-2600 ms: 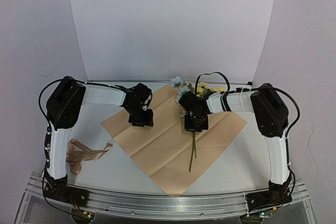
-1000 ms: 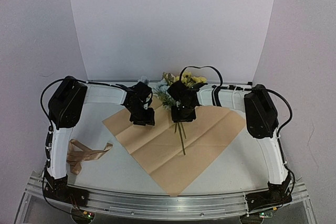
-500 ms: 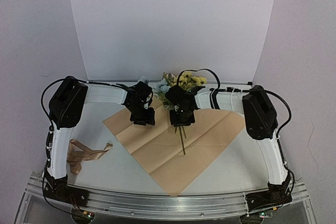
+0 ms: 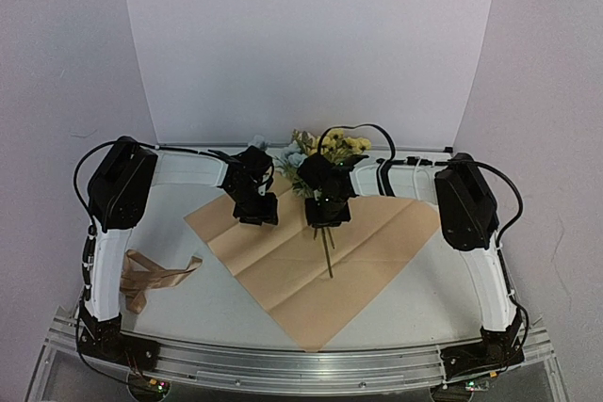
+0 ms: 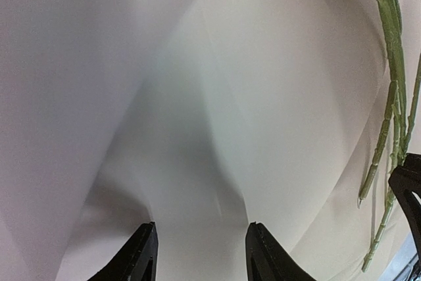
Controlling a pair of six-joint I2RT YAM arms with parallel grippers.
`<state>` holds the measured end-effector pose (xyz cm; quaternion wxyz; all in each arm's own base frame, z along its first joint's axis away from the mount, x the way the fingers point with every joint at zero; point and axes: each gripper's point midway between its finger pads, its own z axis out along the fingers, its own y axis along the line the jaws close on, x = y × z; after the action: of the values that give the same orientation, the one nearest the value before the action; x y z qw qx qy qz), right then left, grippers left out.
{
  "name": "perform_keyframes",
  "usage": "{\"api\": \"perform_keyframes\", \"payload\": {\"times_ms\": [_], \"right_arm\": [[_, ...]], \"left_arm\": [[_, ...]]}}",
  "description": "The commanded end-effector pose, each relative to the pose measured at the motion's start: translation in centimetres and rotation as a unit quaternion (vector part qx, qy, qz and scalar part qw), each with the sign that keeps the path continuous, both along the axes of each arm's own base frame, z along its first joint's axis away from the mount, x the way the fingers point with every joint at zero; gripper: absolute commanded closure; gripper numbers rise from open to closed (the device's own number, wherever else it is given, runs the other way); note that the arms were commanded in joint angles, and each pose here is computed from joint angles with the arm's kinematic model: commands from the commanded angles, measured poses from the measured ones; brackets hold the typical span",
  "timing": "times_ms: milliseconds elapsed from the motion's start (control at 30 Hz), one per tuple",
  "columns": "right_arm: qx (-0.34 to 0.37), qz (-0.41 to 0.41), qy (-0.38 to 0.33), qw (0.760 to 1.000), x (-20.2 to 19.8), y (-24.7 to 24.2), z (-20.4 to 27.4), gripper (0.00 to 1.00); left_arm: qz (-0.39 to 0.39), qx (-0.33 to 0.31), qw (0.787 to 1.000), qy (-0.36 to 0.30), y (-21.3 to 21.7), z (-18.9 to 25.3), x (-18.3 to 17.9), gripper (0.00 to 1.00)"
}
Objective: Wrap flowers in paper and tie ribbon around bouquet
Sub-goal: Pick up the fake flower from the flattened wrapping paper.
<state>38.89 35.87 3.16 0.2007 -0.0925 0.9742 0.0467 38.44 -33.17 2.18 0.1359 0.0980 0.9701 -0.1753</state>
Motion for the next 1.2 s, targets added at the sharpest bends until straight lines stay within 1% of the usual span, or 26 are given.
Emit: {"api": "perform_keyframes", "payload": {"times_ms": [0,33,133,400,500,733,800,900,933,1167], "right_arm": [[0.002,0.005,-0.02,1.0,0.5,0.1,1.8,0.76],[0.001,0.005,-0.019,1.0,0.5,0.1,1.7,0.74],[-0.001,0.006,-0.01,1.0,0.3,0.1,0.8,0.74],[-0.006,0.006,-0.003,1.0,0.3,0.1,-0.3,0.85],[-0.007,0.007,-0.002,1.0,0.3,0.1,-0.5,0.85],[-0.007,0.01,0.0,1.0,0.3,0.2,-0.7,0.82],[-0.004,0.011,0.002,1.0,0.2,0.4,-0.6,0.85],[0.0,0.01,-0.003,1.0,0.3,0.4,0.1,0.99],[0.002,0.009,-0.007,1.0,0.3,0.4,0.5,1.0],[0.039,0.005,-0.073,0.997,1.4,0.5,8.1,1.0]], "left_arm": [[-0.006,0.003,1.0,0.008,0.1,-0.4,0.0,0.53],[-0.005,0.002,1.0,0.007,0.1,-0.3,0.0,0.53],[-0.005,0.002,1.0,0.007,0.1,-0.3,-0.1,0.53],[-0.006,0.0,1.0,0.007,0.0,-0.2,0.0,0.53],[-0.005,-0.001,1.0,0.007,0.0,-0.3,0.0,0.53],[-0.006,-0.003,1.0,0.008,-0.1,-0.2,-0.1,0.53],[-0.006,-0.004,1.0,0.008,-0.1,-0.1,-0.1,0.53],[-0.006,-0.004,1.0,0.008,-0.1,-0.1,-0.1,0.53],[-0.006,-0.005,1.0,0.008,-0.1,-0.1,-0.1,0.53],[-0.007,-0.004,1.0,0.009,0.0,-0.2,-0.2,0.53]]}}
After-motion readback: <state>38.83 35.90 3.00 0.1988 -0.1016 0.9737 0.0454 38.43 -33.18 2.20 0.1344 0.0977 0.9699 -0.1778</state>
